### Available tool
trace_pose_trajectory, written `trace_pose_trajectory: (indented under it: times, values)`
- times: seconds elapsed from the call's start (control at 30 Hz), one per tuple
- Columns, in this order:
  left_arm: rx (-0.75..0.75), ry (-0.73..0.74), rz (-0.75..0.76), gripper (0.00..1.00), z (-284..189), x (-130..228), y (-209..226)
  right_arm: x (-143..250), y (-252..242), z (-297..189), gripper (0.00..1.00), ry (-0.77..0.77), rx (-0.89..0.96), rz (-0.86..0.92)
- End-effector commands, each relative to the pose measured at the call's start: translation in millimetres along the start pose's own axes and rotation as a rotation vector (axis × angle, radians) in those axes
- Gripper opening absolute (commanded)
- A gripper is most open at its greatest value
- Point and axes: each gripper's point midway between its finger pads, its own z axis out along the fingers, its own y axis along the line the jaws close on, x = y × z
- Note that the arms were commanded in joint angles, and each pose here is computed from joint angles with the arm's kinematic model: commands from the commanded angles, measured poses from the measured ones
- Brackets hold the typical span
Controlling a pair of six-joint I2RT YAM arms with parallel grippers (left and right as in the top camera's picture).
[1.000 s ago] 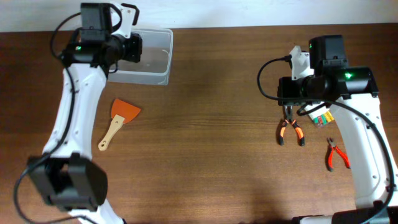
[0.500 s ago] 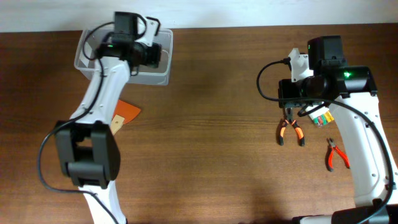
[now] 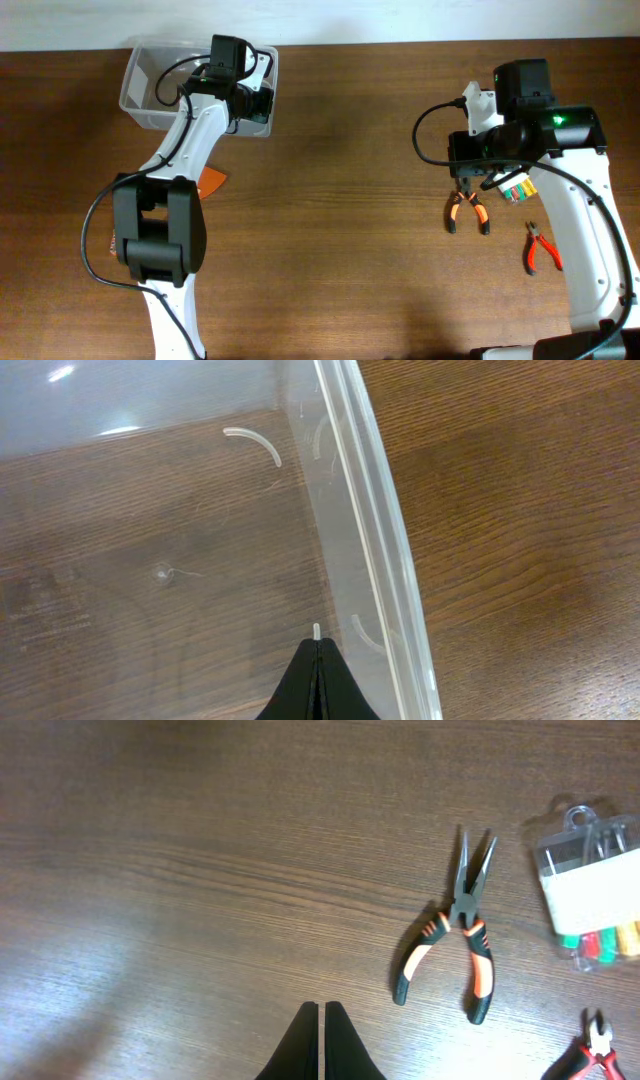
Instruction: Pack container
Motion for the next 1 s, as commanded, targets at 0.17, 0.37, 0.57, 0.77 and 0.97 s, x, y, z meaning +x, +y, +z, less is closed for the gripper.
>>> trace_pose_trajectory:
  times: [0.17, 0.37, 0.57, 0.77, 0.97]
  values:
    - [0.040, -0.019, 0.061, 0.02, 1.4, -14.1, -45.4, -7.0, -3.0, -4.0, 0.04, -0.021, 0.021, -0.018]
    - [0.086, -0.027, 0.130, 0.02, 0.8, -18.0, -93.1, -6.9, -3.2, -4.0, 0.04, -0.021, 0.022, -0.017]
    - [0.123, -0.022, 0.140, 0.02, 0.8, -15.0, -129.1, -6.9, -3.2, -4.0, 0.04, -0.021, 0.022, -0.018]
    - [0.160, -0.018, 0.147, 0.02, -0.2, -12.3, -151.5, -6.7, -3.3, -4.0, 0.04, -0.020, 0.022, -0.017]
    - [0.196, -0.021, 0.174, 0.02, -2.0, -9.6, -181.1, -6.7, -3.3, -4.0, 0.04, -0.020, 0.022, -0.017]
